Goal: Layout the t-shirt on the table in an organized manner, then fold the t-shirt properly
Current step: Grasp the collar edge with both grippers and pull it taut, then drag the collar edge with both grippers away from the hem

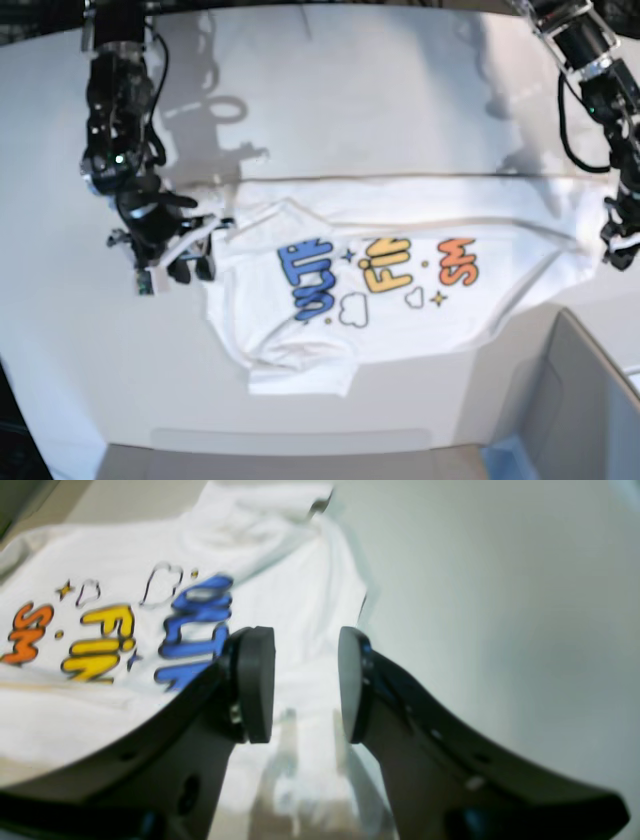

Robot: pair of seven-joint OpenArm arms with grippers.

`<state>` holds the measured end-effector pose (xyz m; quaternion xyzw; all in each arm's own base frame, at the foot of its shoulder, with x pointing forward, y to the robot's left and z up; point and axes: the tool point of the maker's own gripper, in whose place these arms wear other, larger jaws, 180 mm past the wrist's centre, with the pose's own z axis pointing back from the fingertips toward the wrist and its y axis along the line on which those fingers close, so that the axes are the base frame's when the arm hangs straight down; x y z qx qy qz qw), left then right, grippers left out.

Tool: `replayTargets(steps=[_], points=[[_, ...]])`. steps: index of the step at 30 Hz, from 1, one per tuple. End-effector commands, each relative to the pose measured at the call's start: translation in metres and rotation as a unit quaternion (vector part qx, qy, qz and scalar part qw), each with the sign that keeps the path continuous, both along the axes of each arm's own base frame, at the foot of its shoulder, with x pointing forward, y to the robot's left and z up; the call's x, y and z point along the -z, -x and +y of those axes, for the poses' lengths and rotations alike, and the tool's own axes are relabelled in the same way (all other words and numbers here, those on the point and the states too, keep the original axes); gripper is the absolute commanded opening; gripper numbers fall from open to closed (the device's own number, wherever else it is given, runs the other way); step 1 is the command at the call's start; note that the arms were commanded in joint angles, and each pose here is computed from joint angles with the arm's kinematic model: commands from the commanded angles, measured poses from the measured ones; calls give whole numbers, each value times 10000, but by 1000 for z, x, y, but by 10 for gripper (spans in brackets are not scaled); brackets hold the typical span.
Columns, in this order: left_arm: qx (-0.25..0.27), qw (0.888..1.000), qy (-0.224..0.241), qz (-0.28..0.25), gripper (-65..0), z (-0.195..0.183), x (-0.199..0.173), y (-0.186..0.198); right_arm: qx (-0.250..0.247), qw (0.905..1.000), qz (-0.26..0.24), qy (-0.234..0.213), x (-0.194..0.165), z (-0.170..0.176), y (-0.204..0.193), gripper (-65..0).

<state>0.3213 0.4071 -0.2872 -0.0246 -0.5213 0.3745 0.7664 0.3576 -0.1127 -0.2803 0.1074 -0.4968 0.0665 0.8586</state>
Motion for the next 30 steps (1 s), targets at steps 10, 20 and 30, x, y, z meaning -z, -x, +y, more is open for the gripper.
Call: replayTargets(steps=[10,20,30], points=[[173,9975,-70,676,-430,-7,40,24,-134,9949,673,-743,38,47,62,-433],[201,9971,-68,733,-430,-9,44,26,1159,9438,512,-3054,10,-25,67,-432],[201,9972,-61,718,-430,-10,43,25,1670,9136,1180,-3515,58,-57,66,-433]])
